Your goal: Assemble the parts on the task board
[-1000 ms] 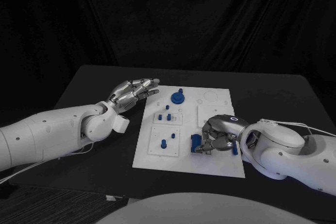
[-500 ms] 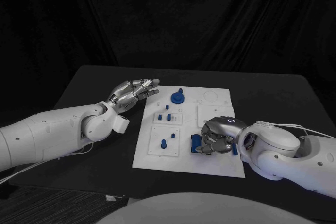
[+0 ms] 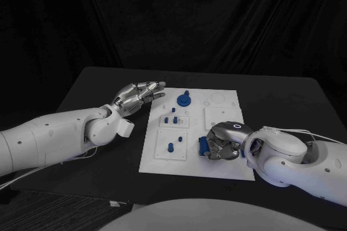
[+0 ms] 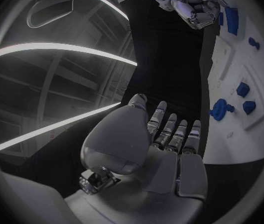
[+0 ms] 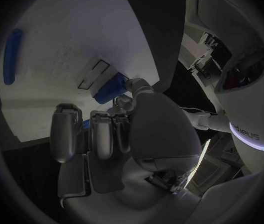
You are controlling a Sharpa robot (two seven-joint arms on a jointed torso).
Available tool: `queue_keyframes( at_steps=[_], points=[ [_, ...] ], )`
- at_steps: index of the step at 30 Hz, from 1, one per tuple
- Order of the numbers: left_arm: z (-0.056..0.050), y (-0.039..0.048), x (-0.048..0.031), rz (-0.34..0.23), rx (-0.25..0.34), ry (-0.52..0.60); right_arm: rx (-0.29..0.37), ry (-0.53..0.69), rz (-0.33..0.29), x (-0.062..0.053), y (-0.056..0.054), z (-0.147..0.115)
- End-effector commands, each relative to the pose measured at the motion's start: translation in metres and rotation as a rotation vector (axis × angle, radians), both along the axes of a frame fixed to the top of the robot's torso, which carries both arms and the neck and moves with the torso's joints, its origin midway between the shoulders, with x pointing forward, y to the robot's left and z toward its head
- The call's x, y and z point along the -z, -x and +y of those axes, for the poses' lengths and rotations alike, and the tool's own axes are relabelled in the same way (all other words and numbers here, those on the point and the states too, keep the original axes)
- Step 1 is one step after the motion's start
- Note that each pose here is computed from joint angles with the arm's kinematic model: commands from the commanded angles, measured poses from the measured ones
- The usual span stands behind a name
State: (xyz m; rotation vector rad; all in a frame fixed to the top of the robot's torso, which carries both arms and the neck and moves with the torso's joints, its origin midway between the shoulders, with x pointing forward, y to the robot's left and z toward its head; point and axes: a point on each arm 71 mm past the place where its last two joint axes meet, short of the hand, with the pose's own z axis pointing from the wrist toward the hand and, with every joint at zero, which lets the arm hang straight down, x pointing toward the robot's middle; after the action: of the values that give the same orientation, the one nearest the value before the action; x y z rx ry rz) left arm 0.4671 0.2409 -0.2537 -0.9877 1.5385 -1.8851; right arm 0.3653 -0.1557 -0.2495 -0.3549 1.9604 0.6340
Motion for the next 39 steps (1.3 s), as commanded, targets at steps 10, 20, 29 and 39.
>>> queue_keyframes(
  at_steps=[10, 20, 29, 39],
  points=[
    [-0.002, 0.0010, 0.0001, 0.004, 0.016, 0.020, -0.003, 0.030, 0.009, 0.005, 0.000, 0.000],
    [-0.001, 0.0012, 0.0004, 0.004, 0.015, 0.020, -0.005, 0.043, 0.018, 0.008, -0.001, 0.000],
    [0.001, 0.0014, 0.0002, 0.001, 0.009, 0.019, 0.065, -0.055, -0.014, -0.005, -0.002, -0.014],
    [0.003, 0.0008, -0.0005, -0.010, -0.003, 0.021, 0.317, -0.028, 0.065, -0.049, -0.039, -0.061]
  ],
)
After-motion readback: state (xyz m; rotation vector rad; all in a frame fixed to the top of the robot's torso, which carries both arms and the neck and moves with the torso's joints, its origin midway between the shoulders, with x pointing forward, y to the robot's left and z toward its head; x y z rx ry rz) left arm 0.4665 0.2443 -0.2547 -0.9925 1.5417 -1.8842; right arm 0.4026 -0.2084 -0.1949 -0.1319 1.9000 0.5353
